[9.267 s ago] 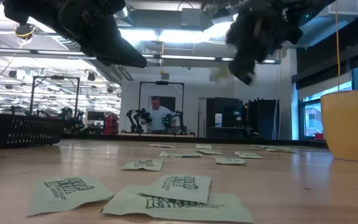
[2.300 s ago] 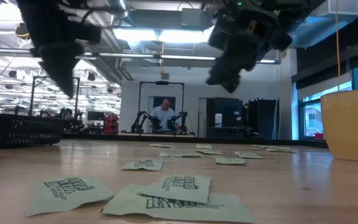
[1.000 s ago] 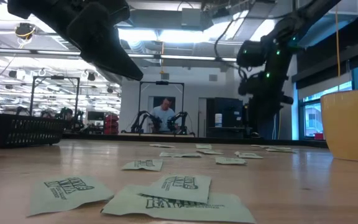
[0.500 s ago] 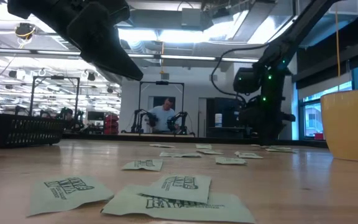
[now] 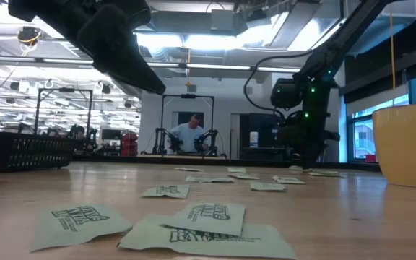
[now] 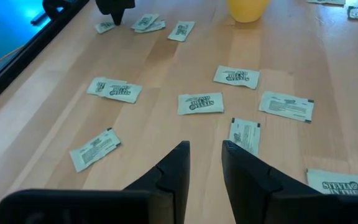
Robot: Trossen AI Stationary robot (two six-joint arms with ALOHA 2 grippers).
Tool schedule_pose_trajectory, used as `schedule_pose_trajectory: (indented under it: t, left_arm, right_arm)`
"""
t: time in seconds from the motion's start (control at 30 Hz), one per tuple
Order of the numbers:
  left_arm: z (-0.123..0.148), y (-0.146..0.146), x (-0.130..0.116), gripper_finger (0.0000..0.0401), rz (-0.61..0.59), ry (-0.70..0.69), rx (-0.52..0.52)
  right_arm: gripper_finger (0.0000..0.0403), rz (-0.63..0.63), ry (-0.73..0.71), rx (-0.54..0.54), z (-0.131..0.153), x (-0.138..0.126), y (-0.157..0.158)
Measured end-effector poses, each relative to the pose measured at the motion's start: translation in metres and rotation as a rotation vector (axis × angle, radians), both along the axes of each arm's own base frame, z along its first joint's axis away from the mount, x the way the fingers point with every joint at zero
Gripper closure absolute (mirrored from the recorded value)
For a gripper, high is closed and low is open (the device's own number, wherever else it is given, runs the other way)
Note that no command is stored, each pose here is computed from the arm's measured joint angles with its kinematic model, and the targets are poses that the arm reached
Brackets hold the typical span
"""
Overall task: Pick and place Stevia / Truvia into bins
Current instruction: Put the stevia packet into the black bin
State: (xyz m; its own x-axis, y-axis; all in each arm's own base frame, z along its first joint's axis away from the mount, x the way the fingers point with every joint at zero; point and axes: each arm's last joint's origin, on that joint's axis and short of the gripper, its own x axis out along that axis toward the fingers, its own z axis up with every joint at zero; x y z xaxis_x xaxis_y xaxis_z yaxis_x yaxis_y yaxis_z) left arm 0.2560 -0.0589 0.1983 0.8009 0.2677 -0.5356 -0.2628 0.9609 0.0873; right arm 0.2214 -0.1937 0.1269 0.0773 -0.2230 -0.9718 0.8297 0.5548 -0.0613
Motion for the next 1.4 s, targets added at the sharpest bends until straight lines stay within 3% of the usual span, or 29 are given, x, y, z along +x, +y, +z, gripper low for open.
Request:
schedule_pose_trajectory:
  t: [0.23,0.43,0.6,0.77,0.93,1.13,1.3,1.4]
  left_arm:
    - [-0.001,0.0,-0.001,0.0313,0.005,0.015,0.008]
    - [-0.001,0.001,-0.001,0.0313,0.003,0.012,0.013]
    - [-0.001,0.004,0.0,0.0313,0.016,0.012,0.013]
    - [-0.001,0.009,0.002,0.0312,0.014,0.016,-0.004]
    - [0.001,0.012,0.005,0.0312,-0.014,-0.01,-0.034]
    - [0.015,0.009,0.014,0.0298,-0.191,-0.138,-0.046]
    - [0.025,0.003,0.018,0.0279,-0.397,-0.242,-0.054]
    - [0.029,0.002,0.019,0.0271,-0.433,-0.284,-0.059]
  right_arm:
    - [0.0399,0.066,-0.052,-0.017,0.013,0.005,0.01]
    - [0.04,0.217,-0.276,0.095,0.028,0.026,0.032]
    - [0.0401,0.453,-0.56,0.255,0.038,0.057,0.063]
    - [0.0401,0.788,-0.885,0.388,0.057,0.09,0.104]
    - [0.0401,1.031,-1.097,0.407,0.077,0.111,0.145]
    - [0.0401,1.162,-1.212,0.388,0.091,0.121,0.18]
    - [0.0401,1.17,-1.218,0.403,0.092,0.121,0.187]
    - [0.0401,1.169,-1.225,0.405,0.093,0.122,0.188]
